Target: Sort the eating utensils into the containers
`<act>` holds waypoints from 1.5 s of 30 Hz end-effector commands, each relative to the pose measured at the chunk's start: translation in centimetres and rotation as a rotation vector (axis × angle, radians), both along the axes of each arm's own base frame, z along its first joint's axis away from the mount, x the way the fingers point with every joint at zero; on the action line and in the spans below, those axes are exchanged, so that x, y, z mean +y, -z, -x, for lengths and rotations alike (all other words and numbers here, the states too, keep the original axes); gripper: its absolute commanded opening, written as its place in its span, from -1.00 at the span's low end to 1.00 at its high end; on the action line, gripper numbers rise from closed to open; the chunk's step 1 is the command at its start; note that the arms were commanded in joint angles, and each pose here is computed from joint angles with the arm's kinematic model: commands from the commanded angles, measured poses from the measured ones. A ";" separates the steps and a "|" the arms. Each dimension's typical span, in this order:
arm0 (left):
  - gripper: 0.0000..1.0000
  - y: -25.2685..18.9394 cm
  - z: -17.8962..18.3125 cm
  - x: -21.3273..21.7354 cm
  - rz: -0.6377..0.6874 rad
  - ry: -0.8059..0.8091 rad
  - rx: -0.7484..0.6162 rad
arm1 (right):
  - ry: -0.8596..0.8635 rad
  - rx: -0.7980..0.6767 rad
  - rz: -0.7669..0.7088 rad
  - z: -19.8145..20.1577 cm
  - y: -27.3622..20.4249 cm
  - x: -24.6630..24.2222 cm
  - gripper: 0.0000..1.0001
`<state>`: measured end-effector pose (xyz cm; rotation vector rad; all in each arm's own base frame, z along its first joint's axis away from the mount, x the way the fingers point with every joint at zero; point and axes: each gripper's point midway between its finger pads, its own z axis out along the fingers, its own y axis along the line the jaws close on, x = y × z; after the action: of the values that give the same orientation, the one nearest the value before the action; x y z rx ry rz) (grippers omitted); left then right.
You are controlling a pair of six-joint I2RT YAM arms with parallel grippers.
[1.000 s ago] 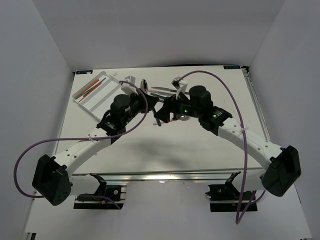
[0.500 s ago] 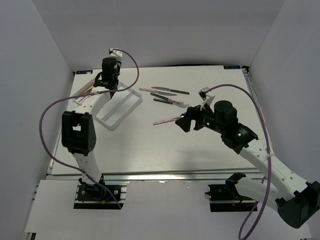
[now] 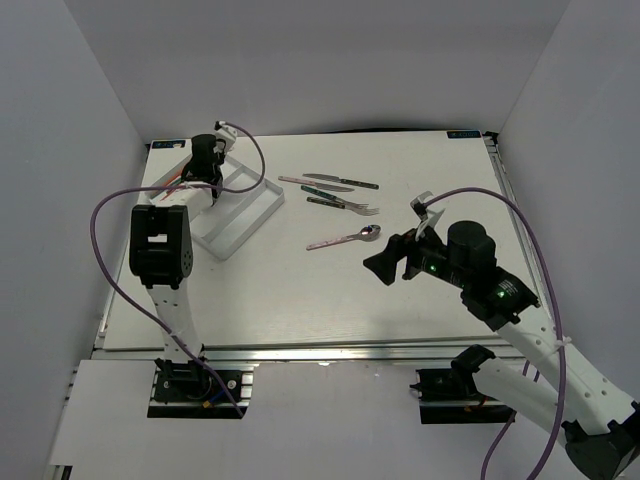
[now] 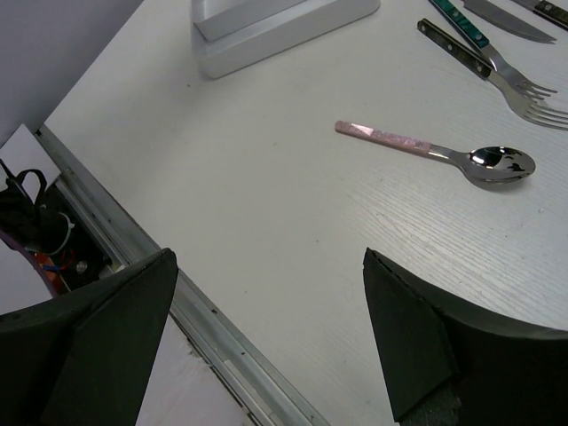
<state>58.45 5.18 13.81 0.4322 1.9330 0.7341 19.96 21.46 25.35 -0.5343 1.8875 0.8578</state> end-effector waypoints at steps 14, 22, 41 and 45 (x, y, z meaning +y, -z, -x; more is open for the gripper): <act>0.16 3.2 -2.1 -0.2 0.060 0.117 0.048 | -0.054 -0.004 -0.004 -0.4 0.3 1.2 0.79; 0.52 -3.4 -1.8 -0.9 0.132 0.116 -0.091 | -0.024 -0.002 0.013 -1.0 0.5 1.0 0.79; 0.96 -13.6 10.4 -18.9 0.697 0.371 0.073 | 0.609 0.347 0.109 -9.7 9.5 -2.7 0.79; 0.96 -9.0 13.9 -28.5 0.630 0.581 0.280 | 0.640 0.296 0.064 -7.3 6.5 -5.4 0.79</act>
<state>48.45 -17.83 29.08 0.3964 1.8634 -0.2142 27.98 17.75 16.52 0.0865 2.2440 0.4555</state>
